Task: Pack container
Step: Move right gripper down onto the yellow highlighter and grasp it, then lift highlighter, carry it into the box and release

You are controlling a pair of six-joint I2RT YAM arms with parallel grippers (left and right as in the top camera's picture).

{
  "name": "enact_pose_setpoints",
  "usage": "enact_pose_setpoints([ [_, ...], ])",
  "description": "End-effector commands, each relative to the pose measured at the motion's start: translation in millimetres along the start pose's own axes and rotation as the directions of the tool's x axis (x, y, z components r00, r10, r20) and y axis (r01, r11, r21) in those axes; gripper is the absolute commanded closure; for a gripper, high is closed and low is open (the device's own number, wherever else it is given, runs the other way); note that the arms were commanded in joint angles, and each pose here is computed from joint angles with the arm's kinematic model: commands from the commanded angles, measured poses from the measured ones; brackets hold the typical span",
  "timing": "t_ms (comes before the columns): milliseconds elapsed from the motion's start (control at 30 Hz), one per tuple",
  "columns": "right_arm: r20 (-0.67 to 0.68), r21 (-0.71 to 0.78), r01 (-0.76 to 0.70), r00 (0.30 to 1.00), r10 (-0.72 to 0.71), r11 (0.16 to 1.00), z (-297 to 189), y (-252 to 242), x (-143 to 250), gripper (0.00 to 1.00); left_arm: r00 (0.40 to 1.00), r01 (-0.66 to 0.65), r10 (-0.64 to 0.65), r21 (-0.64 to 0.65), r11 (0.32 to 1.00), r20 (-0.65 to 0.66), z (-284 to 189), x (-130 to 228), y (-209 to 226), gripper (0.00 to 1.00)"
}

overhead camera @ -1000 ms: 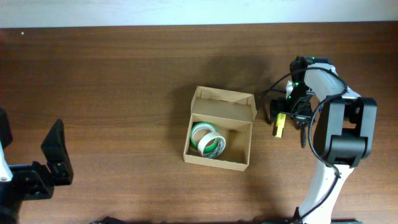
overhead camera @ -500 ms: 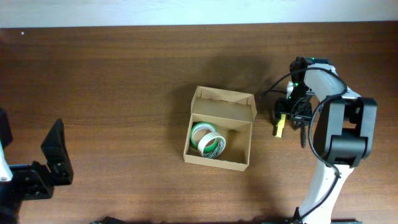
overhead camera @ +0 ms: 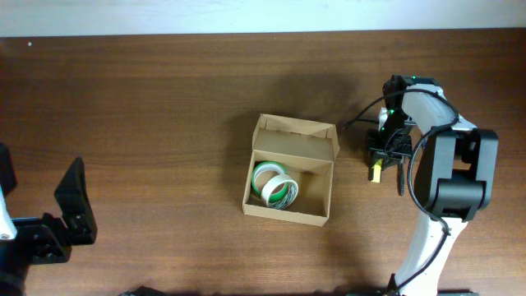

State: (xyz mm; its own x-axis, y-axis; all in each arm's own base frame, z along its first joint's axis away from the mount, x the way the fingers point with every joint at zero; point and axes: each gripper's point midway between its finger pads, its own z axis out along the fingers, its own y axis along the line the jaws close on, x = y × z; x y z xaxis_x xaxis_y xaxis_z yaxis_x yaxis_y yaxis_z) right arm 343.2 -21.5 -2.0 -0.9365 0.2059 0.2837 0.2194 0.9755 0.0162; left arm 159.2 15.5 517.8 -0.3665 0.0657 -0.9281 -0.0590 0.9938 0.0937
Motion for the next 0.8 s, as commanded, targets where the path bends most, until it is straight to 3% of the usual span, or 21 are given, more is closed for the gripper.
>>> enact_pose_setpoints([
  [0,0.001,-0.006,0.001,1.000,-0.001,1.000,3,2,1,0.89,1.000,0.009,-0.009,-0.010,1.000,-0.007,4,0,0,0.00],
  [67,0.001,-0.006,0.001,1.000,-0.001,1.000,3,2,1,0.96,1.000,0.009,-0.009,-0.010,1.000,-0.008,4,0,0,0.00],
  [367,0.069,0.011,0.004,0.998,-0.005,1.000,-19,0,-4,0.96,1.000,0.010,-0.010,-0.011,1.000,-0.005,4,-1,0,0.01],
  [533,0.241,-0.003,0.013,0.971,-0.011,1.000,-91,3,-5,0.96,1.000,0.010,-0.010,-0.011,1.000,-0.004,4,-1,0,0.00],
  [767,0.543,-0.023,0.071,0.838,-0.048,0.997,-233,16,45,0.96,1.000,0.009,-0.009,-0.014,1.000,-0.004,4,-1,1,0.01],
])
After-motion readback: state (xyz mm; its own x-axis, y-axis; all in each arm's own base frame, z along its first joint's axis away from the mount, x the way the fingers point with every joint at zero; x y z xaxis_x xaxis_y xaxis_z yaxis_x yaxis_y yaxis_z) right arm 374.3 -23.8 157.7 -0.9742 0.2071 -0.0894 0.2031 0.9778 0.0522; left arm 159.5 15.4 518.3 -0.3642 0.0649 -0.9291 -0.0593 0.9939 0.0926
